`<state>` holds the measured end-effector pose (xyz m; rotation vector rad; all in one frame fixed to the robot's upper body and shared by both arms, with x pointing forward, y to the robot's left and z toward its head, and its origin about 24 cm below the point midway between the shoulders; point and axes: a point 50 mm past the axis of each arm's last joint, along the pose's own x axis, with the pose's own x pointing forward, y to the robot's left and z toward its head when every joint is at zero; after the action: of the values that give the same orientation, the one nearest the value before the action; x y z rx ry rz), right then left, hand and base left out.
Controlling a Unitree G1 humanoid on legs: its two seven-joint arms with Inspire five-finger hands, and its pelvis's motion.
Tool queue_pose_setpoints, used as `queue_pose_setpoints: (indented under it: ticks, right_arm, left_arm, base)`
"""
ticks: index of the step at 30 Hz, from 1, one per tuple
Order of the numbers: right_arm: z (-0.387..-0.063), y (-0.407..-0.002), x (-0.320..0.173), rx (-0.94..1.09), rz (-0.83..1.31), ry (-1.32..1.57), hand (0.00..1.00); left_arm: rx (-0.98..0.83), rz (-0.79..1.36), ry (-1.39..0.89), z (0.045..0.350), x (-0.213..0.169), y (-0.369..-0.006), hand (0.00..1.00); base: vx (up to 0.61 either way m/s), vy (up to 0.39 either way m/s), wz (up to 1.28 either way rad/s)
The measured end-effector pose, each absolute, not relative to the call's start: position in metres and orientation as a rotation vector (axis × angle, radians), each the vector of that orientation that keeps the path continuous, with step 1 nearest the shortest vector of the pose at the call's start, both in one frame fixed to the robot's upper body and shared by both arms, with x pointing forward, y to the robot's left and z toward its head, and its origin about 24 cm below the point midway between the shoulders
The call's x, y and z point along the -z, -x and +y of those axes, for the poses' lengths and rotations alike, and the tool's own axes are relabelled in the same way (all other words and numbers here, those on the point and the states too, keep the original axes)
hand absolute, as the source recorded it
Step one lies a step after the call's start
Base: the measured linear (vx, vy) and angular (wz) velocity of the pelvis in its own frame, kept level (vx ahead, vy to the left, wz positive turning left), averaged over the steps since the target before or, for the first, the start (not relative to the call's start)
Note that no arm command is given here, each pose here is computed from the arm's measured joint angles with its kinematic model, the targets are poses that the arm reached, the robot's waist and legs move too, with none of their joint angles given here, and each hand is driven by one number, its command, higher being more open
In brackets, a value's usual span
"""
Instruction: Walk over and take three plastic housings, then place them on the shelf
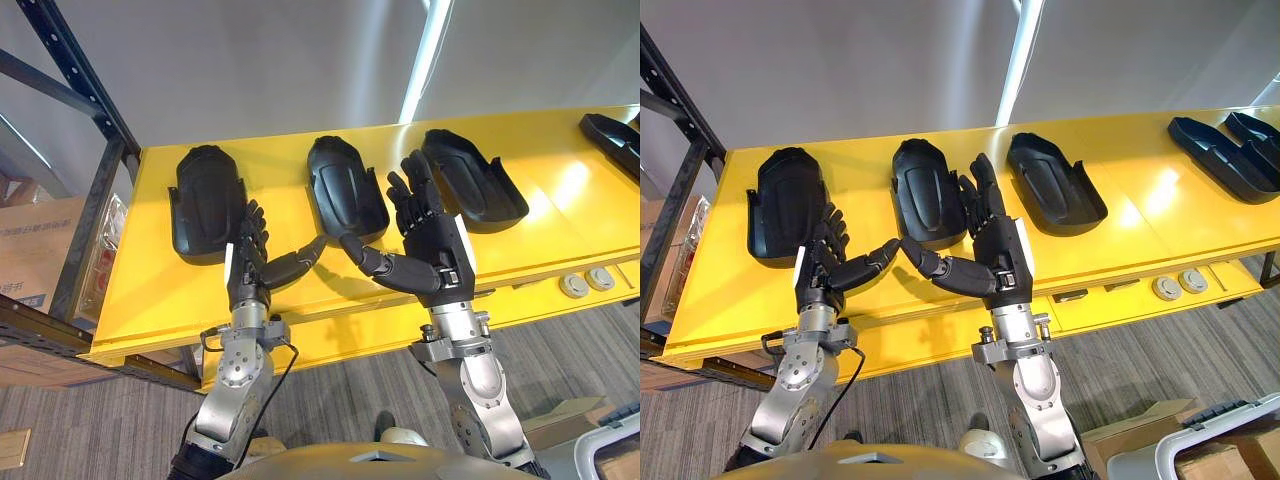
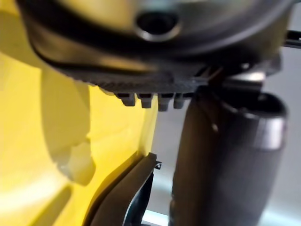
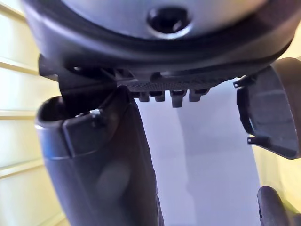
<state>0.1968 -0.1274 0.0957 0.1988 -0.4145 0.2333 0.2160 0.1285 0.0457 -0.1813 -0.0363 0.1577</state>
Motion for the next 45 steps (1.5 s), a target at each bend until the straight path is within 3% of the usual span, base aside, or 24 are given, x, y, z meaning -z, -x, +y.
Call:
queue_pose_setpoints:
  ticks: [25, 37, 45]
  right_arm:
    - [-0.126, -0.198, -0.089, -0.234, -0.386, -0.196, 1.00]
    - [-0.128, -0.193, -0.082, -0.249, -0.342, -0.184, 1.00]
    - [-0.134, -0.187, -0.110, -0.325, -0.534, -0.148, 1.00]
  left_arm:
    - [-0.208, -0.037, 0.203, 0.133, -0.046, -0.217, 1.00]
    - [0.187, -0.269, 0.218, 0.122, -0.081, -0.202, 1.00]
    - [0.491, -0.389, 0.428, 0.143, -0.093, -0.183, 1.00]
  base:
    - [0.00, 0.000, 0.00]
    - [0.00, 0.000, 0.00]
    - [0.00, 0.000, 0.03]
